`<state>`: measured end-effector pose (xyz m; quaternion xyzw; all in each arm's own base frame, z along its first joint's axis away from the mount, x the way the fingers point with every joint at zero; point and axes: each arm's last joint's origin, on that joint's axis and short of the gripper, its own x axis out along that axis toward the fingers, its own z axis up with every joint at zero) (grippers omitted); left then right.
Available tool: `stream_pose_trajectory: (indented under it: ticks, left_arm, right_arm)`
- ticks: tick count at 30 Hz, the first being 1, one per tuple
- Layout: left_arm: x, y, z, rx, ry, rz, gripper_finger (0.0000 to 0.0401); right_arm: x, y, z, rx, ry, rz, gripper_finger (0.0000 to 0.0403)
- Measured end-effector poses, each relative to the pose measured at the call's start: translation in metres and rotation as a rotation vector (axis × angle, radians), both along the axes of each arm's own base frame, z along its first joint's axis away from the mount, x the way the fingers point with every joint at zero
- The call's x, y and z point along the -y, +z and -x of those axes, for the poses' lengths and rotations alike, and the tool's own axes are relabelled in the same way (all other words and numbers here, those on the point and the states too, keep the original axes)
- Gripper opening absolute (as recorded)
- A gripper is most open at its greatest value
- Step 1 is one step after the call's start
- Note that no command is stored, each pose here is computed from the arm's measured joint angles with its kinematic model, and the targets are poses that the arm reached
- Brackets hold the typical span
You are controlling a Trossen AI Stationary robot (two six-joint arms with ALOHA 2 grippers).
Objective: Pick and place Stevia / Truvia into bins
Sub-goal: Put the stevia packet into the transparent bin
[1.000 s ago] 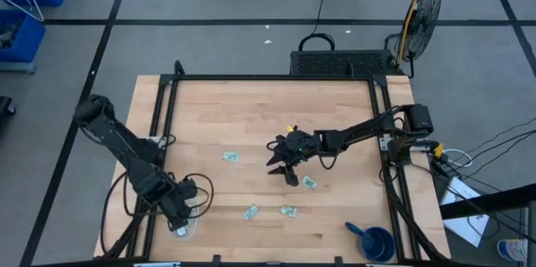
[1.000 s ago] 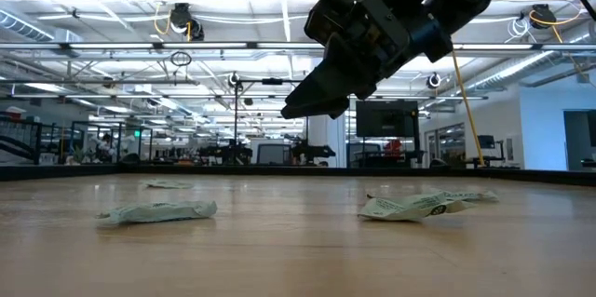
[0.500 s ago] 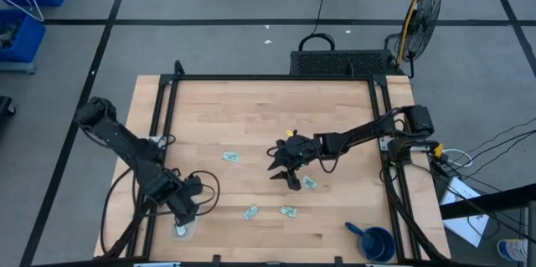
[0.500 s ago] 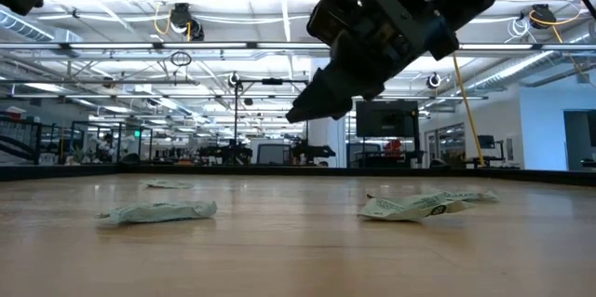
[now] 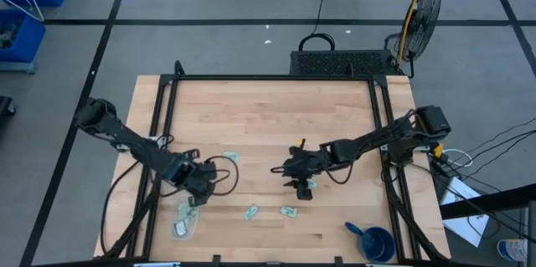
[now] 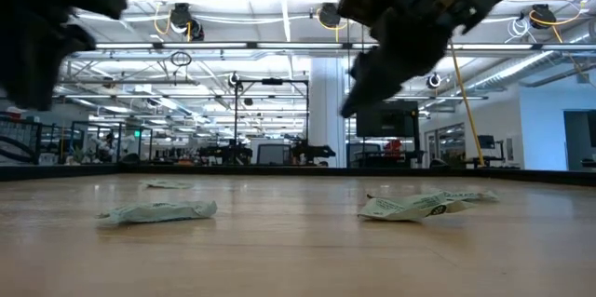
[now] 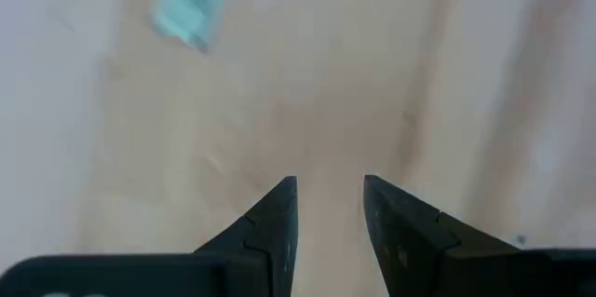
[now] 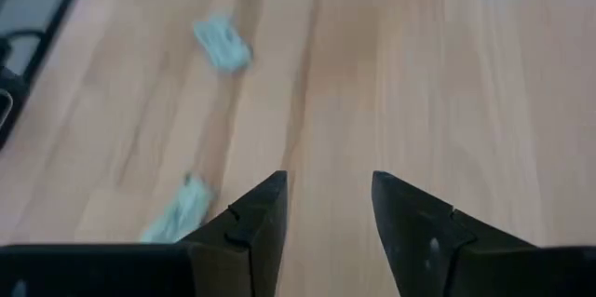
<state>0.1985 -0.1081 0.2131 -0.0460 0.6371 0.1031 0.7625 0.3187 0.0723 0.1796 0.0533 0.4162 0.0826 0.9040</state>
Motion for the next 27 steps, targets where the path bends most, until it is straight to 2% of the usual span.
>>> stream_pose_trajectory:
  ticks: [4,8,16,20,24,27]
  left_arm:
    - [-0.015,0.002,-0.012,0.095,-0.024,-0.159,0.0131]
    - [-0.028,0.004,-0.022,0.173,-0.014,-0.259,0.0131]
    - [-0.04,0.007,-0.038,0.266,0.037,-0.226,0.0131]
    - [-0.041,0.009,-0.046,0.34,0.068,-0.198,0.0131]
    - [-0.039,0.014,-0.055,0.444,0.086,-0.156,0.0131]
    - [-0.036,0.019,-0.062,0.52,0.033,-0.144,0.0131]
  right_arm:
    - [-0.005,-0.017,0.02,-0.167,-0.109,0.057,0.0149]
    - [-0.01,-0.034,0.036,-0.252,-0.19,0.014,0.015]
    - [-0.01,-0.052,0.054,-0.284,-0.291,0.091,0.0139]
    - [-0.009,-0.056,0.058,-0.279,-0.288,0.115,0.0124]
    - [-0.006,-0.058,0.06,-0.284,-0.299,0.124,0.0081]
    - [-0.006,-0.058,0.057,-0.257,-0.298,0.11,0.0037]
